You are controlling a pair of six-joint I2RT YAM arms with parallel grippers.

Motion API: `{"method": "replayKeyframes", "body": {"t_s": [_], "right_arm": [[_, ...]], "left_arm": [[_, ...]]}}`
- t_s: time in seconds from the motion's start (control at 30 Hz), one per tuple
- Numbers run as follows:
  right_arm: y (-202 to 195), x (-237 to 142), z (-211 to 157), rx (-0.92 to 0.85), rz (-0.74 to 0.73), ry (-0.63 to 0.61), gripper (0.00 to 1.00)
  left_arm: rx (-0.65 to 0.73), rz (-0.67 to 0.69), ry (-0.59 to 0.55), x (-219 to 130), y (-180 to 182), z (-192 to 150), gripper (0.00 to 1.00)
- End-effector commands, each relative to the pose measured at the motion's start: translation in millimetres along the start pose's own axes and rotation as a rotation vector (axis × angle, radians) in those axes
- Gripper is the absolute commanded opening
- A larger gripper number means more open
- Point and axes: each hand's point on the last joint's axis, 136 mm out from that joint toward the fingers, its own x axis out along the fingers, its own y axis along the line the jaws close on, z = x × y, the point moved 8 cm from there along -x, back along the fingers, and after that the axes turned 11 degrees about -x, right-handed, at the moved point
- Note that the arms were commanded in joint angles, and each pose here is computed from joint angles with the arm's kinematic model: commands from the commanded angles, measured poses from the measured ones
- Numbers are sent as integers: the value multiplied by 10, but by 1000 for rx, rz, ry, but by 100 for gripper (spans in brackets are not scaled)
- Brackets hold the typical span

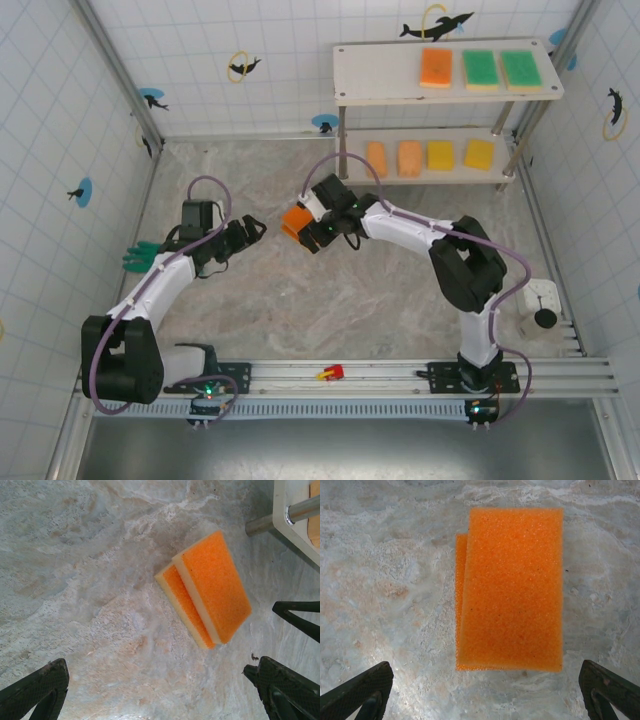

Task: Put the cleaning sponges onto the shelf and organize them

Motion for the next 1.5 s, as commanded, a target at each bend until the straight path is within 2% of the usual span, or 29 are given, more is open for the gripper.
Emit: {"method": "replayKeyframes", "body": {"t_s": [0.0,0.17,0.73,1.23,1.47], "right_arm": [[-14,89,123,1,-16,-43,100],[-22,180,116,5,-20,-47,99],[-52,374,106,3,-31,-33,88],[-79,443,60,-3,-61,-5,84],[-83,461,34,-7,-65,12,77]], "left_arm": [[-9,-2,-6,6,-2,35,97],[-11,-4,-4,12,-7,41,97],[-10,-4,0,37,5,37,97],[-13,0,0,52,20,36,97],[-14,-1,0,53,20,37,97]]}}
